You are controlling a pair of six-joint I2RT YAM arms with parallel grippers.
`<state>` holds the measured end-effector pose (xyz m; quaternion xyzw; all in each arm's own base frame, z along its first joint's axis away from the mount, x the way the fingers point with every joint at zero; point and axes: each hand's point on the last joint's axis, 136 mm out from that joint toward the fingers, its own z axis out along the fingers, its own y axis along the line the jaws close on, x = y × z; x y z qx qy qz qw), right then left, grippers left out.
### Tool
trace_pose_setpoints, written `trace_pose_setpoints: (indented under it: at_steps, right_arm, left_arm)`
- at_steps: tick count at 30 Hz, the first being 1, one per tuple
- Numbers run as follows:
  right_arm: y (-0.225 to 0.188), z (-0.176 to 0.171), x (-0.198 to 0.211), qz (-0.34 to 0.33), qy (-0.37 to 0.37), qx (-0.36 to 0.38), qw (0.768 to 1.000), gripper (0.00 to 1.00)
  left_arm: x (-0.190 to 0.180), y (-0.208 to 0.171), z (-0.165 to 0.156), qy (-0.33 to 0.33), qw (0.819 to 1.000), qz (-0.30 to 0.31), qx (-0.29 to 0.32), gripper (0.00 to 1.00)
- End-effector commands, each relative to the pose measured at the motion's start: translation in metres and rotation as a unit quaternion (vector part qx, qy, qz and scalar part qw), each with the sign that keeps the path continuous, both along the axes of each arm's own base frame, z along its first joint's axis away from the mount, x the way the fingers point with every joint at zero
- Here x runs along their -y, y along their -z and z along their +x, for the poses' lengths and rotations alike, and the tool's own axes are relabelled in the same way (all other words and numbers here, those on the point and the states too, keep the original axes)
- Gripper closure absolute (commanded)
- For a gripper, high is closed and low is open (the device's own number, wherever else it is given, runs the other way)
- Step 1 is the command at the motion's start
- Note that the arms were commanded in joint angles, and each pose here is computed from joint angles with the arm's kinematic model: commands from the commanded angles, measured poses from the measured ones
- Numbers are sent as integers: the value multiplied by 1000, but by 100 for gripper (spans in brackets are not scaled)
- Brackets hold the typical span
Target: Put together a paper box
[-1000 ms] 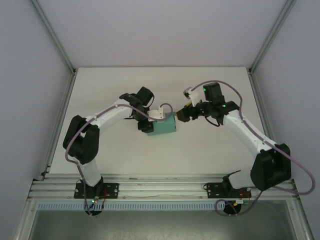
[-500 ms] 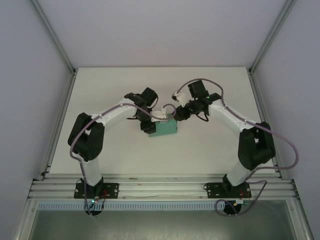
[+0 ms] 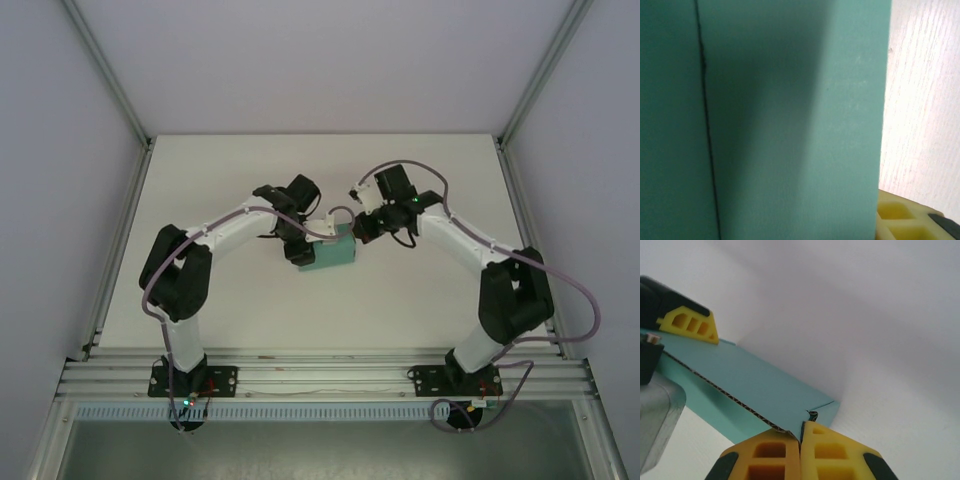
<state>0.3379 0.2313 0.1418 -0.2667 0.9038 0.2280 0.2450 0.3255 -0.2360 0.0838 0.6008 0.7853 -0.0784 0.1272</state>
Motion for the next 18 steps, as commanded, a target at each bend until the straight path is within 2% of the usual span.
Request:
trace_pose_setpoints:
  at_steps: [1,3,7,10,15,18]
  right_arm:
    - [-22,13,0,59,113,42,991,100]
    - [-16,12,0,82,132,59,986,100]
    - [2,10,10,83,184,83,976,100]
    - [10,1,2,92,184,83,975,100]
    - [35,-6,14,41,197,87,976,100]
    - [39,-11,18,43,200,85,975,100]
  left_arm:
    - [1,3,2,-9,1000,10,0,50]
    - [1,3,3,-12,1000,7,3,50]
    - [2,0,5,-17,1000,4,9,47]
    - [3,-1,7,-23,1000,2,11,47]
    - [4,-4,7,-28,1000,-3,12,43]
    - [4,-5,10,-37,999,-4,18,42]
